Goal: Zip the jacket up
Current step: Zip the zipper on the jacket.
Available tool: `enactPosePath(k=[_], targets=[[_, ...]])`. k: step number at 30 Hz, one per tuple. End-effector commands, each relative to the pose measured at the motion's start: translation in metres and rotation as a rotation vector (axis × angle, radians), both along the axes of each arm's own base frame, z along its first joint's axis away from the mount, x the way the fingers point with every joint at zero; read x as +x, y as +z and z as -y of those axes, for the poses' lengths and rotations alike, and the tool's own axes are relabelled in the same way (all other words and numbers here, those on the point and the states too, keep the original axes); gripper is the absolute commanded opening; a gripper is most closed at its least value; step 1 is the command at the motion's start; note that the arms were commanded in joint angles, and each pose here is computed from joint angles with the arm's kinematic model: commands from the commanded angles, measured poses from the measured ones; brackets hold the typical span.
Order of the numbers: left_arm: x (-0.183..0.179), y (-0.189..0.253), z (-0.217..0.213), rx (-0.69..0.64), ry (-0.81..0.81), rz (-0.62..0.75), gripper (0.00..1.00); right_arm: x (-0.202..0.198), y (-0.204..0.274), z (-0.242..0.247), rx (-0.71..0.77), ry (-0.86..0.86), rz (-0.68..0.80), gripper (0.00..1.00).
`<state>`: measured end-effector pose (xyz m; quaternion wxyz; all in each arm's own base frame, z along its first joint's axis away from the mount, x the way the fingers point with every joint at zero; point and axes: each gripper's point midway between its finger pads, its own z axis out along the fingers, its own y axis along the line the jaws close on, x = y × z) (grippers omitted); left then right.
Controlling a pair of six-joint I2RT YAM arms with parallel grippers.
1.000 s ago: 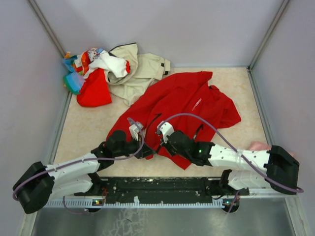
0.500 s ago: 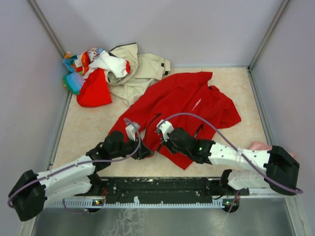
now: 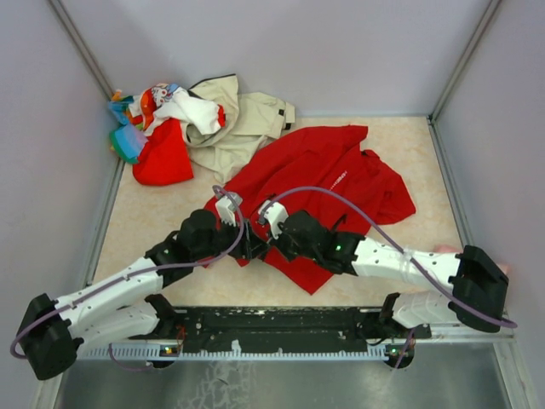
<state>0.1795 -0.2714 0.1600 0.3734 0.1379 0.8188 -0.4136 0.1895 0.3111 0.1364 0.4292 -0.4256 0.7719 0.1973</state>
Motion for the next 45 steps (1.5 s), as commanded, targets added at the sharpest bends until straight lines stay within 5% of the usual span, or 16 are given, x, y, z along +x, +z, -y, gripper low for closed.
enactPosePath(k=[1, 7, 11, 14, 23, 35, 45], targets=[[0.004, -0.012, -0.001, 0.054, 0.009, -0.035, 0.66, 0.005, 0.037, -0.022, 0.105, 0.039, 0.023, 0.00], [0.005, -0.030, -0.001, 0.093, 0.012, -0.081, 0.54, 0.003, 0.039, -0.021, 0.091, 0.044, 0.014, 0.00], [-0.001, -0.032, 0.002, 0.085, -0.018, -0.099, 0.16, 0.009, 0.041, -0.017, 0.067, 0.012, 0.029, 0.00], [-0.005, -0.033, -0.001, 0.102, -0.028, -0.108, 0.00, 0.026, 0.045, -0.003, 0.023, -0.084, 0.077, 0.00], [-0.017, -0.041, -0.020, 0.153, -0.009, -0.134, 0.00, 0.089, 0.044, 0.055, -0.098, -0.339, 0.111, 0.00], [0.018, -0.036, -0.059, 0.337, 0.202, -0.043, 0.01, 0.107, 0.070, 0.061, -0.094, -0.331, 0.135, 0.00], [0.132, 0.107, -0.059, 0.365, 0.323, 0.255, 0.01, 0.153, 0.178, 0.064, -0.036, -0.381, 0.345, 0.00]])
